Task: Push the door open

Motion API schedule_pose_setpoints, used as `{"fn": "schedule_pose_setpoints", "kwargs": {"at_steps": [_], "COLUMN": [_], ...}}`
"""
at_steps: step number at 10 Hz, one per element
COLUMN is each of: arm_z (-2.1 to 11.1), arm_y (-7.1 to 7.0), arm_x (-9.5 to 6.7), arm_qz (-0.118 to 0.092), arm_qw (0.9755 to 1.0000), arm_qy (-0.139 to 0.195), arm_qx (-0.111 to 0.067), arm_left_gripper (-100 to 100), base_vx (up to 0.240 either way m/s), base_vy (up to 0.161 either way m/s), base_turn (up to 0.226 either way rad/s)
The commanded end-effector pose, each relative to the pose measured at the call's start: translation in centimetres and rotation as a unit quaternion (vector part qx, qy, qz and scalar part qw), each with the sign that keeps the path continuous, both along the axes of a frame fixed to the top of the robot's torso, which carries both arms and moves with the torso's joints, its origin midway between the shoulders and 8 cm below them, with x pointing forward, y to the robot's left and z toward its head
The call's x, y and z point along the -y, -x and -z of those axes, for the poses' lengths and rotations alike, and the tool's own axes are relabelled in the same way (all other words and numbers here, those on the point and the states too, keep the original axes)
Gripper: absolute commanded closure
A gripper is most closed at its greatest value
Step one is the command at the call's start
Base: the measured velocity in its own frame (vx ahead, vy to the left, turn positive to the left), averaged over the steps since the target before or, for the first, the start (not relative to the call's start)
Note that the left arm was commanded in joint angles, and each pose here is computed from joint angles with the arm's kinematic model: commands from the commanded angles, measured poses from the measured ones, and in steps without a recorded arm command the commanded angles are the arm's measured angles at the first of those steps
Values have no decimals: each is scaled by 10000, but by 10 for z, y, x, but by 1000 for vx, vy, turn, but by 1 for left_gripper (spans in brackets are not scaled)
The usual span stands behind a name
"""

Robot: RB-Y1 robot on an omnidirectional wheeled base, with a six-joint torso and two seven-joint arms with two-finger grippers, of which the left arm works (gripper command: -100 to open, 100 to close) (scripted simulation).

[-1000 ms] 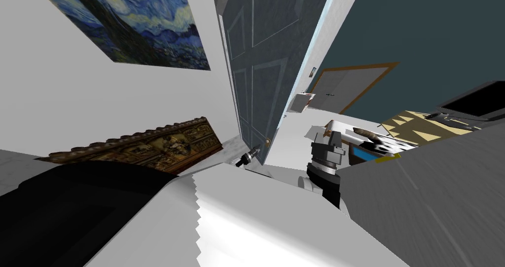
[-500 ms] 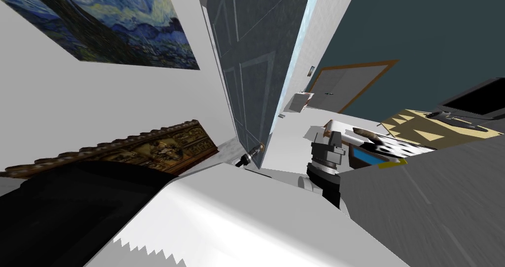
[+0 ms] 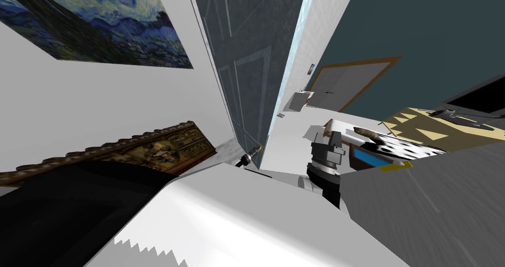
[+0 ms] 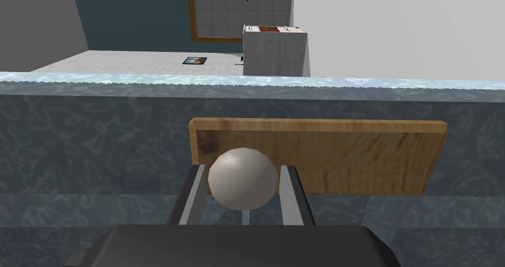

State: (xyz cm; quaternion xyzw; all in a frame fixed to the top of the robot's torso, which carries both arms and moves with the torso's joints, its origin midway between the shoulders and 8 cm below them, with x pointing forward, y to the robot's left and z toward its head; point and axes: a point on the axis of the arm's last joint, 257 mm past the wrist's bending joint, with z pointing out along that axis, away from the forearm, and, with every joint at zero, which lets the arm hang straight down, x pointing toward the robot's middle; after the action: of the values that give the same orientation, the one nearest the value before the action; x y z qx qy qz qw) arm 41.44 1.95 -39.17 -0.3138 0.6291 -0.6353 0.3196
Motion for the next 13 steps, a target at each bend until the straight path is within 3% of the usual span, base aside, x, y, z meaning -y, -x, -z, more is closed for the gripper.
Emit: {"fn": "schedule_pose_setpoints", "kwargs": {"at_steps": [1,4,5,13], "arm_z": [0,0,3,3], "arm_y": [1,1,-2,-23], "arm_x": [0,0,-7,-41], "arm_qz": [-2,-2,-78,-529], "arm_qw": [10000,10000,10000,9985], "arm_qy": [2,2,-39,-130], "arm_qx": [-3,-3,-25,1], "arm_left_gripper": [100,100,100,100], "base_vx": [-13,-6,78,139], "base_vy": [12,4,-74,-148], "base_turn": [-3,3,37,55]}}
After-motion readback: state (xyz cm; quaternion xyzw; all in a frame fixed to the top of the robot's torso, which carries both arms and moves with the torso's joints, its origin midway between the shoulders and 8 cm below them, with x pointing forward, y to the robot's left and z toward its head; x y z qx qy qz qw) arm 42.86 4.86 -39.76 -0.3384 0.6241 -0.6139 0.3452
